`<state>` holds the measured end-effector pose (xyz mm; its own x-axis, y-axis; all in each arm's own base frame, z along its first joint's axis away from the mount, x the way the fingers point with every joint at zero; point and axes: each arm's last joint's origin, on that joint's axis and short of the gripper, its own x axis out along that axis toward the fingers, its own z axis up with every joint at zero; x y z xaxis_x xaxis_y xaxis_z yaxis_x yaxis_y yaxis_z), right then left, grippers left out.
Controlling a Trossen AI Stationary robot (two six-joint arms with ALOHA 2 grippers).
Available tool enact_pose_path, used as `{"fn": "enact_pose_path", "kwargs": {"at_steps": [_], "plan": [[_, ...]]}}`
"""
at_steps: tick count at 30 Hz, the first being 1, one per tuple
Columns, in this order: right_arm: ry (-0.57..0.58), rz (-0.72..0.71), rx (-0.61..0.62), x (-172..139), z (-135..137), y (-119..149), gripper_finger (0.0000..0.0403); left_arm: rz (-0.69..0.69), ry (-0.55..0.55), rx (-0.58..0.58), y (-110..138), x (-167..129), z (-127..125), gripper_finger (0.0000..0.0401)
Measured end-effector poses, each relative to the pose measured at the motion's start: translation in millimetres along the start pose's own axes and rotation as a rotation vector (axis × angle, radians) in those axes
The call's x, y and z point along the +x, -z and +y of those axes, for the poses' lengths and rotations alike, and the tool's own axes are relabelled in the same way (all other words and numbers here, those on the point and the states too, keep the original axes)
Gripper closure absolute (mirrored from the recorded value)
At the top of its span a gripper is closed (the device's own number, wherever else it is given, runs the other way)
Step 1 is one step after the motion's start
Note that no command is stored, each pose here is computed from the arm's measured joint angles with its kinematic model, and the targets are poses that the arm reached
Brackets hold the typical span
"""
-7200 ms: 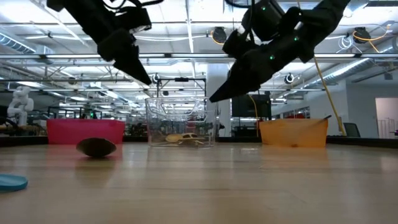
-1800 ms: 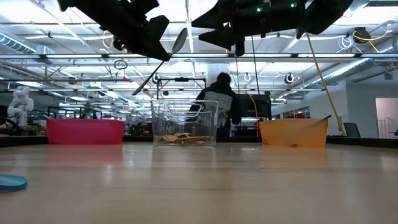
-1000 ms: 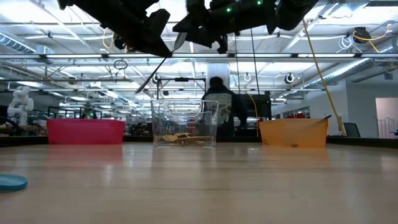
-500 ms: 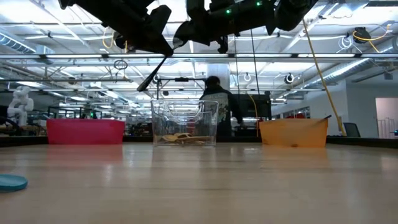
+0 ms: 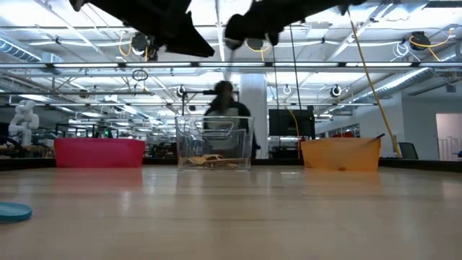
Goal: Sort silverware by color (type)
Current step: Put the black spoon into the orange bin
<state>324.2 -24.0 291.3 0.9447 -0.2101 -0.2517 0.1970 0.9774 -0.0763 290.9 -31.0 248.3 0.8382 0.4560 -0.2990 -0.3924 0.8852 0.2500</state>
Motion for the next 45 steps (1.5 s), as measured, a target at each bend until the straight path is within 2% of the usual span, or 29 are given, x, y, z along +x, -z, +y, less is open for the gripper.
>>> {"fn": "enact_pose_path", "kwargs": {"at_steps": [5,8,10,15,21,24,28,36,45], "plan": [[-0.089,0.163,-0.173,-40.2,-5.4,-2.4,0.0397,-0.05,0.261,0.111,-2.8,2.9,-1.9,0.0278],[-0.139,0.239,-0.199,-60.7,-7.1,-1.4,0.0397,-0.13,0.467,0.126,-7.4,8.8,5.5,0.0277],[-0.165,0.286,-0.191,-72.8,-8.4,-0.1,0.0397,-0.183,0.538,0.101,-10.9,13.7,14.2,0.0277],[-0.174,0.392,-0.189,-89.7,-10.7,6.3,0.0397,-0.222,0.563,0.04,-6.0,36.2,28.2,0.0277],[-0.163,0.3,-0.191,-92.0,-11.5,-3.3,0.0397,-0.251,0.598,-0.032,8.8,67.5,34.6,0.0277],[-0.162,0.245,-0.224,-90.3,-11.4,-8.0,0.0397,-0.289,0.619,-0.091,13.2,79.0,39.6,0.0277],[-0.161,0.191,-0.282,-83.3,-10.5,-11.4,0.0397,-0.271,0.608,-0.159,23.0,91.8,45.6,0.0277],[-0.13,0.135,-0.377,-64.4,-8.9,-11.9,0.0397,-0.263,0.617,-0.213,29.1,98.7,45.5,0.0276],[-0.109,0.04,-0.374,-60.0,-8.8,-20.3,0.0397,-0.277,0.627,-0.232,26.7,97.4,43.6,0.0268]]}}
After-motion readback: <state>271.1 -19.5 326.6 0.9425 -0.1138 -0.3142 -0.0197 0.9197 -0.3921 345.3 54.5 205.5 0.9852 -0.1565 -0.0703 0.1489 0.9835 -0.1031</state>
